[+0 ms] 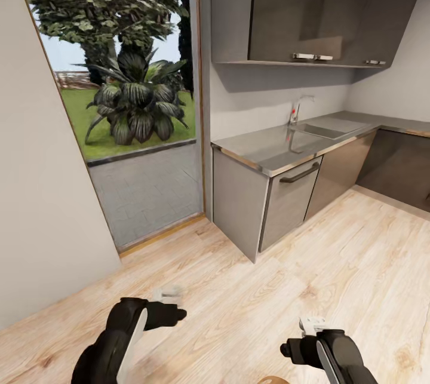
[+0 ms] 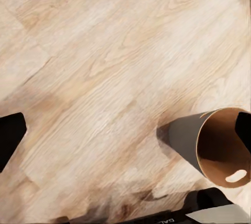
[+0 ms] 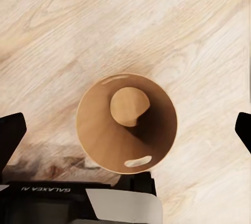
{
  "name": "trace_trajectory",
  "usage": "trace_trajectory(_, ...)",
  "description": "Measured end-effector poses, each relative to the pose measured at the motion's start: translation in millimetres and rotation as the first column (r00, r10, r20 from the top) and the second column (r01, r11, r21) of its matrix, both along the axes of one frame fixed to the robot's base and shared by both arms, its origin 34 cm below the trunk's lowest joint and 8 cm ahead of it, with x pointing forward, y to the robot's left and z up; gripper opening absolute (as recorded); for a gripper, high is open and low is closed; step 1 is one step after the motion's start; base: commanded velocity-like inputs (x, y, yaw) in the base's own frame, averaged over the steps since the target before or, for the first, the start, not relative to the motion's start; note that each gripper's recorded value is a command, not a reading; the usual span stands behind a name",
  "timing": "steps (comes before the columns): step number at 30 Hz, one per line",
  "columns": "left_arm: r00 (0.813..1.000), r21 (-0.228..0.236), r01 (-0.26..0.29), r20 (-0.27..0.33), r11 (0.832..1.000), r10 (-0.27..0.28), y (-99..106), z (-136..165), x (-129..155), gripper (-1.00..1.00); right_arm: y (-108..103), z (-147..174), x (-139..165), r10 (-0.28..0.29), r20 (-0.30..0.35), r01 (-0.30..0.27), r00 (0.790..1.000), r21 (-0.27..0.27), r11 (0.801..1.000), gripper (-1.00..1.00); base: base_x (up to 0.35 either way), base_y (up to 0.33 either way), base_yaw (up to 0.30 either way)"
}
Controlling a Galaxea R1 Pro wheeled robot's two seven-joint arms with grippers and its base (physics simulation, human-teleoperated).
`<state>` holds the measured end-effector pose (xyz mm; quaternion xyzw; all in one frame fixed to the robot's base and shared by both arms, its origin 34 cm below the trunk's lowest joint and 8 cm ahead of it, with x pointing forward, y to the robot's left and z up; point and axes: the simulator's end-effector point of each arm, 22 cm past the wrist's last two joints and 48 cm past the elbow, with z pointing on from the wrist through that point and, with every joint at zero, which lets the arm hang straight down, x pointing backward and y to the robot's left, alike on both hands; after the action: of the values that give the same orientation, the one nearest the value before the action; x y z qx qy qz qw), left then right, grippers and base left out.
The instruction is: Put the three can of soda from the living room inside the tash can in the kitchen.
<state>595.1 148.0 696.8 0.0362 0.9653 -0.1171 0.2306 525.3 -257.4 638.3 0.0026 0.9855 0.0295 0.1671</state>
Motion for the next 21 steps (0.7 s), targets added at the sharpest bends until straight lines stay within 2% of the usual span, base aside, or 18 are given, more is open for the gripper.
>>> trace_trajectory(6,0.998,0.038,-0.008,0.061,0.999,0.006,9.3,44.4,46.5,1.00,-16.2,-20.2,-1.3,-0.046,0.019,0.046,0.999,-0.004,0.999,1.00,0.000,0.000,0.000)
trace_trajectory(9,0.996,0.052,-0.016,0.088,0.999,0.011,13.4,55.2,58.0,1.00,-16.1,-30.7,-6.5,-0.057,0.010,0.056,0.998,0.003,0.998,1.00,0.000,0.000,0.000)
trace_trajectory(21,0.995,0.059,-0.023,0.097,0.998,0.017,16.4,58.5,63.0,1.00,-17.0,-38.5,-12.4,-0.061,-0.009,0.062,0.998,0.015,0.998,1.00,0.000,0.000,-0.003)
